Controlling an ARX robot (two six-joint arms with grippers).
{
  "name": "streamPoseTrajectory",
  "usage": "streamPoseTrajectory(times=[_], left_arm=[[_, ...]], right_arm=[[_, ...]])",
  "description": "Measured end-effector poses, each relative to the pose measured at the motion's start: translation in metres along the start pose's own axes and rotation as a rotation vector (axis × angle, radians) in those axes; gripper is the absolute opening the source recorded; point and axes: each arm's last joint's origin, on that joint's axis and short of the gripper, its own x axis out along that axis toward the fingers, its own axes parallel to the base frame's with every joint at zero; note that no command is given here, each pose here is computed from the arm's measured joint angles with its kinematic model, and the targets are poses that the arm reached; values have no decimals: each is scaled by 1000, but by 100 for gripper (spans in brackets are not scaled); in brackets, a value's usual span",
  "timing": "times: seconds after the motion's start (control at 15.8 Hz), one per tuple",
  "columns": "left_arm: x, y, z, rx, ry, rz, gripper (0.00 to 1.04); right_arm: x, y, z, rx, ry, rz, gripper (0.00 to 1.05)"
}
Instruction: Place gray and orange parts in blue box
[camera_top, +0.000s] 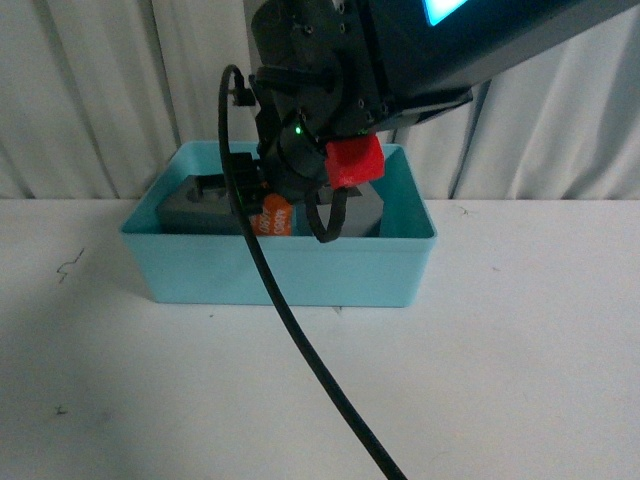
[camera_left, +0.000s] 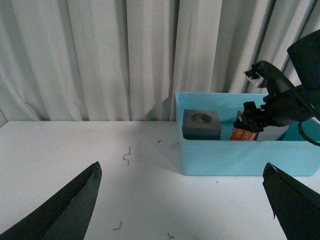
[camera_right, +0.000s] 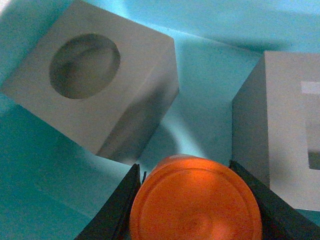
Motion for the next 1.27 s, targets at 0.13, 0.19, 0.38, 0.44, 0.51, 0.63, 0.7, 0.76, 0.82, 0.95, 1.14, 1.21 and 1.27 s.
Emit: streamPoseTrajectory(times=[0.13,0.19,0.38,0.44,0.51,0.63,0.7,0.76,0.82,0.95,1.14,1.21,1.27], left_arm=[[0,0,0,0,0,0,98],[0,0,0,0,0,0,98],[0,0,0,0,0,0,98],[0,0,0,0,0,0,98],[0,0,0,0,0,0,98],[0,0,0,0,0,0,98],[0,0,0,0,0,0,98],[0,0,0,0,0,0,98],[0,0,0,0,0,0,98],[0,0,0,0,0,0,98],[0,0,0,0,0,0,98],[0,0,0,0,0,0,98],[0,0,0,0,0,0,98]], right_arm=[[11,-4,-5,8,33,-12,47],[14,-3,-3,10,31,-11,47],[20,-3,5,11,38,-12,47],[23,-2,3,13,43,-12,47],[25,-2,2,12,51,-13,47],[32,-3,-5,13,74,-21,47],[33,-3,-7,13,74,-23,57],[33,-3,-6,17,66,-21,67],[33,-3,-4,25,47,-14,77],[31,-2,-3,29,25,-15,95],[11,-3,2,40,-47,1,98],[-12,-5,13,45,-109,0,98],[-48,-11,26,58,-194,-11,98]])
